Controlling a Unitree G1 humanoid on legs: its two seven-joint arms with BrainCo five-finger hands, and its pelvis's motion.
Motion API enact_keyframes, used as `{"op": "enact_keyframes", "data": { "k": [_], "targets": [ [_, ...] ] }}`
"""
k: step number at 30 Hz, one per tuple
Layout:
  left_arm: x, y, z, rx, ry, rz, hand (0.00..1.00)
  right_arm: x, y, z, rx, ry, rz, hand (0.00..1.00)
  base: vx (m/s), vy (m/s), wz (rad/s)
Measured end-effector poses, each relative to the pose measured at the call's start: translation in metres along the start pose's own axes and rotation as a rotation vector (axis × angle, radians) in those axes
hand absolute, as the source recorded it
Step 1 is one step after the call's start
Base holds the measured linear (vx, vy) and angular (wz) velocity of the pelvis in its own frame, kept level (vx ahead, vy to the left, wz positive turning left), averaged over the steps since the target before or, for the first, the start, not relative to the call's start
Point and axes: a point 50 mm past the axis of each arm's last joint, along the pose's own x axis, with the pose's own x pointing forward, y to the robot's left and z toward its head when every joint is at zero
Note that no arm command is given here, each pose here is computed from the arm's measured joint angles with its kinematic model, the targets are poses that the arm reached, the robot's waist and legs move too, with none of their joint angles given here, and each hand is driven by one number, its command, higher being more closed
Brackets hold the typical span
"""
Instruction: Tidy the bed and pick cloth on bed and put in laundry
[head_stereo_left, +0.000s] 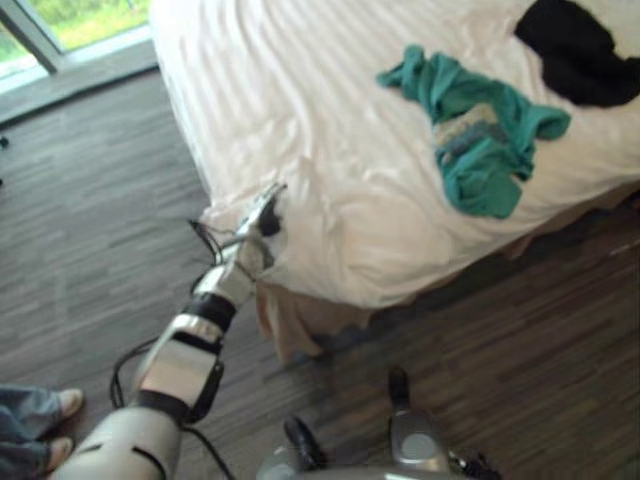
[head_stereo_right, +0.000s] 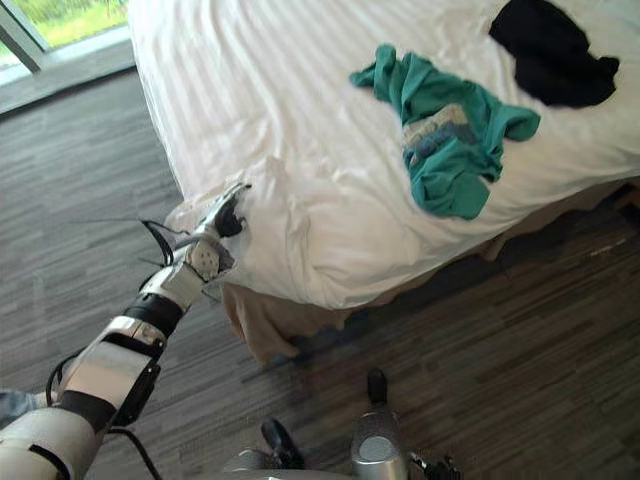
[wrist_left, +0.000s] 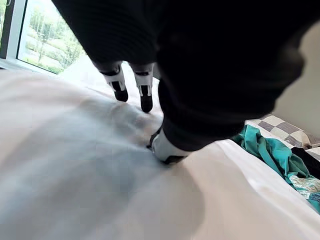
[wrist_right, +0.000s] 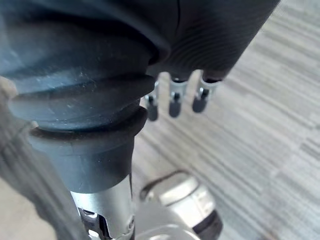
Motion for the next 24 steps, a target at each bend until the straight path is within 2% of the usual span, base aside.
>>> {"op": "enact_keyframes", "data": {
  "k": [6, 12, 15, 19, 20, 21, 22, 24],
  "targets": [
    [0.012, 0.045, -0.016, 0.232, 0.039, 0.081, 1.00, 0.004, 0.017, 0.030, 0.028, -0.124, 0.041, 0.00, 0.01, -0.010, -0.14],
    [0.014, 0.049, -0.015, 0.242, 0.040, 0.047, 1.00, 0.003, 0.023, 0.026, 0.035, -0.112, 0.056, 0.00, 0.00, -0.001, 0.01],
    [0.006, 0.033, -0.020, 0.212, 0.028, 0.009, 1.00, 0.002, 0.019, 0.022, 0.026, -0.100, 0.047, 0.00, 0.00, -0.003, 0.12],
    [-0.028, -0.008, -0.029, 0.101, -0.036, -0.084, 1.00, 0.000, 0.010, 0.012, 0.014, -0.064, 0.022, 0.00, -0.02, 0.005, 0.39],
    [-0.046, -0.026, -0.036, 0.036, -0.045, -0.130, 1.00, 0.000, 0.008, 0.011, 0.003, -0.056, 0.018, 0.00, -0.01, -0.001, 0.56],
    [-0.059, -0.037, -0.042, -0.003, -0.036, -0.167, 0.00, 0.000, 0.006, 0.012, -0.010, -0.055, 0.015, 0.00, -0.03, -0.007, 0.46],
    [-0.071, -0.046, -0.048, -0.035, -0.018, -0.198, 0.00, 0.001, 0.005, 0.012, -0.021, -0.053, 0.014, 0.00, -0.05, -0.011, 0.27],
    [-0.126, -0.088, -0.076, -0.157, 0.103, -0.343, 0.00, 0.001, 0.002, 0.009, -0.041, -0.036, 0.006, 0.00, -0.04, -0.009, 0.24]
  ]
}}
